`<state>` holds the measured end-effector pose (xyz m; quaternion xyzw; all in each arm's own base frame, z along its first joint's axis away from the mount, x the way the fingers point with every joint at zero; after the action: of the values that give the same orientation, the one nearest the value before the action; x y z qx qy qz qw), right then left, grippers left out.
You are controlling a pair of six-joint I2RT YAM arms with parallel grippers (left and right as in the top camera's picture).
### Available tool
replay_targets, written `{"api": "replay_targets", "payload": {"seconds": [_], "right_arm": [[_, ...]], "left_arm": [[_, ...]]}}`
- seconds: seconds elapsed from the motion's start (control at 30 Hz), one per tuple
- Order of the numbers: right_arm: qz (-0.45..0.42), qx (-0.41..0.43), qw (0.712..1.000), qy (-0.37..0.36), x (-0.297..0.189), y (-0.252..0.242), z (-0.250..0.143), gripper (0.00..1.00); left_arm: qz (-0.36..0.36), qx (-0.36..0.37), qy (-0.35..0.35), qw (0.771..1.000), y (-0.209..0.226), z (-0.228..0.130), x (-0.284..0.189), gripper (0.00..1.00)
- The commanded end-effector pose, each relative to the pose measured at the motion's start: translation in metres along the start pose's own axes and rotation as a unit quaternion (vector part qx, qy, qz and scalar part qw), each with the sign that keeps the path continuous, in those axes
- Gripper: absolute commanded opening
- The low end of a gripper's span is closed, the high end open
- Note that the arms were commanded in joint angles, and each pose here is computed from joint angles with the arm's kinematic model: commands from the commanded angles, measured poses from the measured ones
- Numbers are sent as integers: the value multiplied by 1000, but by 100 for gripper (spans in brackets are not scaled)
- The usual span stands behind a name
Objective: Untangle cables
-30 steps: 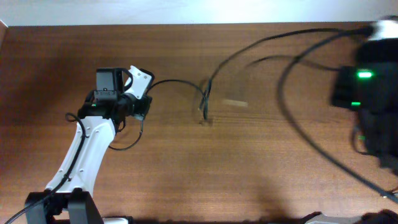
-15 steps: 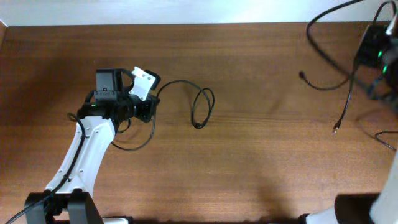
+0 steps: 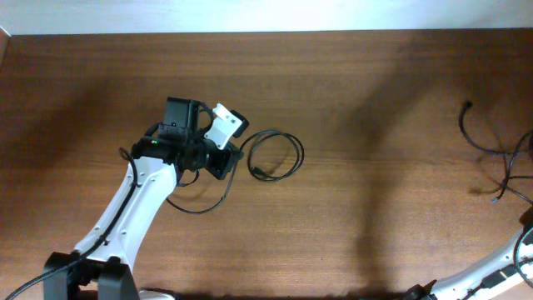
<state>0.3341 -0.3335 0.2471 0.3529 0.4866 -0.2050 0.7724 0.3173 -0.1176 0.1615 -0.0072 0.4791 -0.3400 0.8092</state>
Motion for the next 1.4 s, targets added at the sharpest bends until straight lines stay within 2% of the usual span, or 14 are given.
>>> {"api": "replay_targets", "payload": {"seconds": [0.0, 0.13, 0.23, 0.33, 0.43, 0.53, 0.57, 0.63, 0.8, 0.83, 0.87, 1.0, 1.23, 1.37], "right_arm": [[8, 10, 1000, 24, 8, 2, -6, 99], [168, -56, 981, 75, 2, 59, -31, 99], [208, -244, 944, 74, -13, 154, -67, 99], [157, -391, 902, 98, -14, 236, -124, 99], [106, -485, 862, 102, -19, 289, -178, 99], [97, -542, 831, 80, -46, 322, -222, 99], [107, -559, 819, 68, -61, 330, -236, 99], [110, -584, 803, 39, -89, 336, -253, 99], [134, -555, 821, 33, -118, 341, -283, 93], [132, -550, 823, 50, -113, 343, -293, 93], [127, -560, 815, 76, -103, 344, -307, 93], [17, -623, 755, 205, -32, 322, -386, 93], [-71, -624, 754, 193, 70, 292, -438, 93], [-34, -613, 762, 205, 121, 271, -463, 93]], "left_arm": [[-9, 14, -9, 1000, -6, 4, -4, 0], [-8, 14, -9, 1000, -6, 4, -4, 0], [-2, 28, -24, 999, -4, 10, -4, 0], [-21, 55, -72, 996, -14, 37, -18, 0], [-53, 111, -156, 980, -47, 81, -71, 0], [77, 138, -224, 962, -49, 102, -130, 0], [120, 129, -223, 959, -46, 96, -143, 15], [154, 106, -191, 964, -34, 86, -138, 37], [126, 105, -177, 971, -36, 84, -127, 54], [126, 105, -177, 970, -36, 84, -128, 68], [127, 105, -177, 970, -36, 84, -128, 74], [232, 59, -182, 954, -11, 85, -140, 80], [232, 59, -180, 954, -13, 82, -142, 82], [231, 58, -177, 955, -13, 81, -142, 88]]}}
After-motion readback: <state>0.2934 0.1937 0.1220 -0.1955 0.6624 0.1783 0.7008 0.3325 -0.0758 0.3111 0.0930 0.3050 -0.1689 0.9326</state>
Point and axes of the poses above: each gripper's point midway between its finger pads, its own x axis out along the fingers, its own y axis along the line the jaws close on, z = x × y, the point moved 5 cm from there along -x, back along the fingers, and after that the axes turned 10 degrees about -x, right-handed, at the moved point
